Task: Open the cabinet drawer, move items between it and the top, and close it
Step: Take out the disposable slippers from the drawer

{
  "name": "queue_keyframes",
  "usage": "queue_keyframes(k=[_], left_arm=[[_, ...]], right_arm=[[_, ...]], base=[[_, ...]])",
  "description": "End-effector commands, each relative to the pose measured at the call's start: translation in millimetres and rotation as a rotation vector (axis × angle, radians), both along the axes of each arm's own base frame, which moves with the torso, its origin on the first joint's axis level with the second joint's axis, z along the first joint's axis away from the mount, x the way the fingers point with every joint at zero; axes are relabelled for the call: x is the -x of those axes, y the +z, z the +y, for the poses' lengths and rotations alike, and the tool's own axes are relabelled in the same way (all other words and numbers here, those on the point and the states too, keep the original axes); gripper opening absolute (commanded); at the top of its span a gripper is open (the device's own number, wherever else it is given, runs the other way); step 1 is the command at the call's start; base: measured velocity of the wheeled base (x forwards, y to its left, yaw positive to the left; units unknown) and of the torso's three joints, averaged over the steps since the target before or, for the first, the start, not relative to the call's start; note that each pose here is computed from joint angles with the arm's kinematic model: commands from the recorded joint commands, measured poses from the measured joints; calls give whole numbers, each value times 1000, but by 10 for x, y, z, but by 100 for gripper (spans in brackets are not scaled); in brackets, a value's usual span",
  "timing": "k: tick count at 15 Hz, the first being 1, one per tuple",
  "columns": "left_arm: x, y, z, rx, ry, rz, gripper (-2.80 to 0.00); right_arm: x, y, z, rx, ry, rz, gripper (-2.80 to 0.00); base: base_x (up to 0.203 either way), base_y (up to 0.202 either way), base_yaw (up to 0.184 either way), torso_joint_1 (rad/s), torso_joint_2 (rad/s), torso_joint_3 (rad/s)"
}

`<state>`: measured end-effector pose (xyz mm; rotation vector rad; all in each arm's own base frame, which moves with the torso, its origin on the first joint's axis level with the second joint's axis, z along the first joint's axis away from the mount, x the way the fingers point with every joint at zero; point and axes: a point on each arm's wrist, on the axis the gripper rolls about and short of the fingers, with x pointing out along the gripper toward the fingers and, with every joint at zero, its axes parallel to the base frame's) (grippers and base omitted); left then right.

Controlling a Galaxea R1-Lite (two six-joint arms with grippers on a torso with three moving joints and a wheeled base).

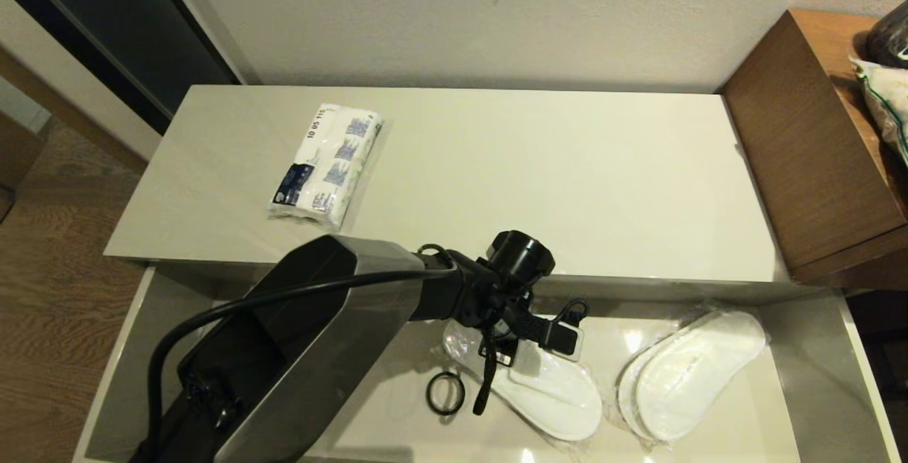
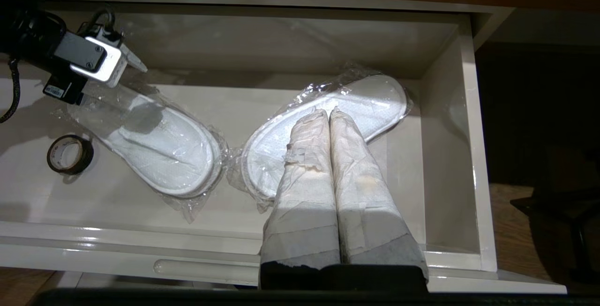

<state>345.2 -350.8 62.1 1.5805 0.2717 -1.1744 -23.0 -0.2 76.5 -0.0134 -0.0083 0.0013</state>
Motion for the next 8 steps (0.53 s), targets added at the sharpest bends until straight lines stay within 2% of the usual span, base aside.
queue_keyframes(k=[1,5,8], left_arm=[[-19,-66,8,-21,-11,2,0],[-71,-203,53,-94,-64,-12,0],[-98,-228,46,-111,-71,-45,0]], right_arm=[[-1,-1,0,0,0,2,-280],[-1,-1,0,1,0,2,-280],[-1,1,0,0,0,1,-280]], base=[[0,0,0,0,0,0],[0,0,0,0,0,0],[0,0,0,0,0,0]])
